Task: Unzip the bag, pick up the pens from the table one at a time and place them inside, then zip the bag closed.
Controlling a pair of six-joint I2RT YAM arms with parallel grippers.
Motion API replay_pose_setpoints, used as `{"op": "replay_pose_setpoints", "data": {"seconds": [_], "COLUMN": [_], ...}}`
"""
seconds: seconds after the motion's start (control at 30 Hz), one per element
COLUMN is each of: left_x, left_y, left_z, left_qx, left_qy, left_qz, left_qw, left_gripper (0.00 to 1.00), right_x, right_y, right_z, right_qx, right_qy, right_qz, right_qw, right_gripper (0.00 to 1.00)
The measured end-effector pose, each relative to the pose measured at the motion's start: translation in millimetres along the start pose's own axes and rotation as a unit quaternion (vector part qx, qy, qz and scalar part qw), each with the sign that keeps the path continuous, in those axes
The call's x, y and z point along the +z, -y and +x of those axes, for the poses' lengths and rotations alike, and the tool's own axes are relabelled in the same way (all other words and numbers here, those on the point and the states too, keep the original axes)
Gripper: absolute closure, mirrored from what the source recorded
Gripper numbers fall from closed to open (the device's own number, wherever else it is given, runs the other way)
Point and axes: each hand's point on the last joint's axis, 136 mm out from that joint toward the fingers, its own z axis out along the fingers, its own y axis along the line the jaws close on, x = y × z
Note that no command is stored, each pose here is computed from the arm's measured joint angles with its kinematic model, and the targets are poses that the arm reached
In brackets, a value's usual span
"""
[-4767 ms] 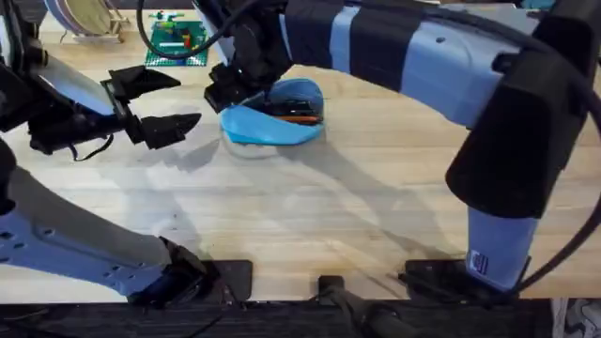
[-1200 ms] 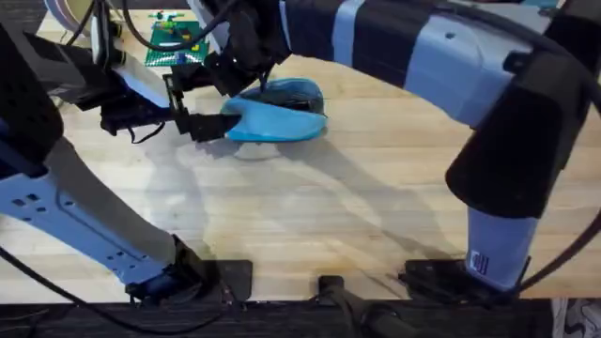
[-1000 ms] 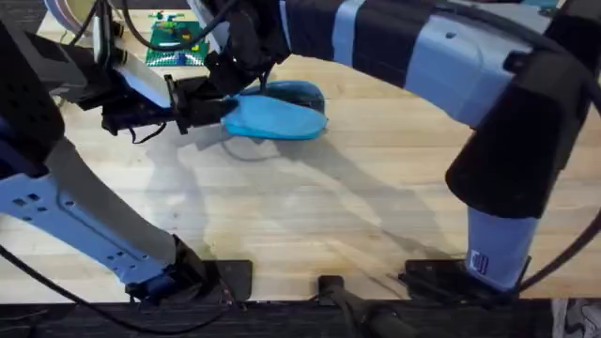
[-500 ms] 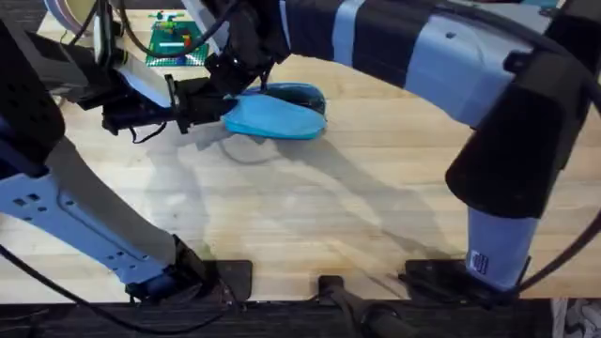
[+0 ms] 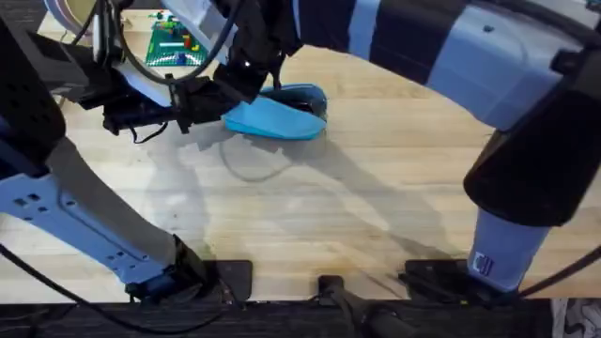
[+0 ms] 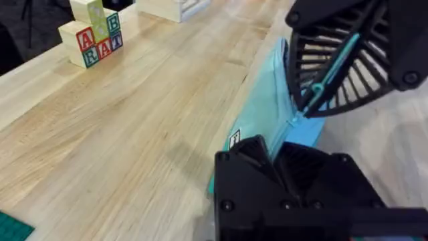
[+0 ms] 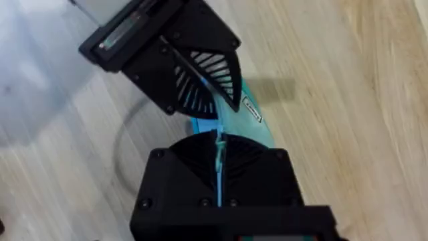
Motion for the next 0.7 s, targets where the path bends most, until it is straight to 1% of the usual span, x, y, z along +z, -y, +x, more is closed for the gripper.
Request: {"op": "replay_pose_setpoints", "data": {"seconds": [0.2, 0.37, 0.6, 0.63, 0.7], "left_x": [1, 4, 4, 4, 4], "left_y": [0.9, 2.5, 2.5, 2.3, 2.3], "left_z": [-0.1, -0.1, 1.5, 2.0, 2.5], "left_qx": [0.0, -0.001, 0.001, 0.002, 0.002], "left_qy": [0.0, -0.001, -0.005, -0.007, -0.008], "left_qz": [0.002, 0.006, 0.007, 0.007, 0.007], "left_qw": [1.0, 1.0, 1.0, 1.0, 1.0], "left_gripper": [0.958, 0.959, 0.959, 0.958, 0.959], "right_x": [-2, -5, -10, -13, -15], "right_y": [0, 1, 13, 22, 27], "right_z": [8, 18, 37, 47, 54], "right_qx": [-0.032, -0.035, -0.016, -0.003, 0.007], "right_qy": [-0.015, -0.031, -0.059, -0.073, -0.082], "right_qz": [-0.012, -0.022, -0.033, -0.035, -0.037], "right_qw": [0.999, 0.999, 0.998, 0.997, 0.996], "right_gripper": [0.972, 0.972, 0.972, 0.971, 0.971]}}
